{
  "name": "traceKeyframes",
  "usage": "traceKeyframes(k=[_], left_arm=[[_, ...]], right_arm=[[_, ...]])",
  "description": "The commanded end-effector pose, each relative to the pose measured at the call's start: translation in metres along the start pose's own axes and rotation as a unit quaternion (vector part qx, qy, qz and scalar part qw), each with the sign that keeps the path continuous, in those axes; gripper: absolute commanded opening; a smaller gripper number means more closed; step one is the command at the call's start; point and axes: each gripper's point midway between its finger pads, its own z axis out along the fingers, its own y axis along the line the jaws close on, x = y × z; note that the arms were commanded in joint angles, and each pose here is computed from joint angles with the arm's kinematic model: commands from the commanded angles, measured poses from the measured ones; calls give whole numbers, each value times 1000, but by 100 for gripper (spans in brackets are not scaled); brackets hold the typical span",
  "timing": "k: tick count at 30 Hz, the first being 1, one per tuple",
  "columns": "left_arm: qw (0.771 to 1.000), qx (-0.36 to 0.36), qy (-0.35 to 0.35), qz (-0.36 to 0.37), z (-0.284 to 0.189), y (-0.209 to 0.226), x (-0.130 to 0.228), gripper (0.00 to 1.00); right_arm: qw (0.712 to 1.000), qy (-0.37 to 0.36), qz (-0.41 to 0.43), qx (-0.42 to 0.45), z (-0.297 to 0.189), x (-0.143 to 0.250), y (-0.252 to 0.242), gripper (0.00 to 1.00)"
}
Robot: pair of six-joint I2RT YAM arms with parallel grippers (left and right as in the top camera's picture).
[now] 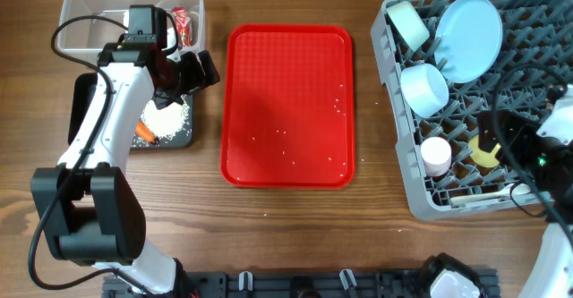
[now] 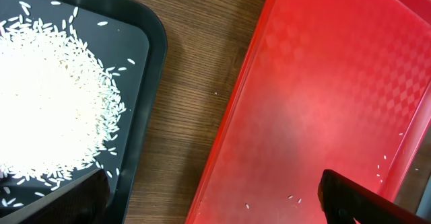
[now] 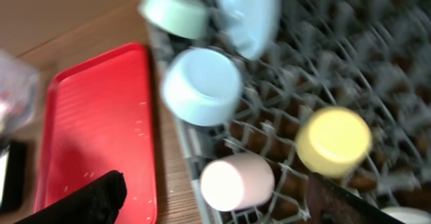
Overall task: Sort waste into correct bins and load items into the dishwasher rack
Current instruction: 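Place the spoon in the rack and open the right gripper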
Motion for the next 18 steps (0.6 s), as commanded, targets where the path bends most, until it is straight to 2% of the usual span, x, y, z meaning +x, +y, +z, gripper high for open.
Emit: traceKeyframes(k=[1,7,8,18], left_arm=[[1000,2,-8,-4,-5,-1,-3,100],[1000,2,-8,-4,-5,-1,-3,100],[1000,2,-8,-4,-5,-1,-3,100],[1000,2,-8,-4,-5,-1,-3,100]], right_arm=[[990,-48,-112,-66,-25,-16,45,91],[972,-81,-198,-97,-55,-21,83,95],[969,-87,-204,-112,-59,-19,91,100],[972,-79,-180,-128,-58,-18,95,100]])
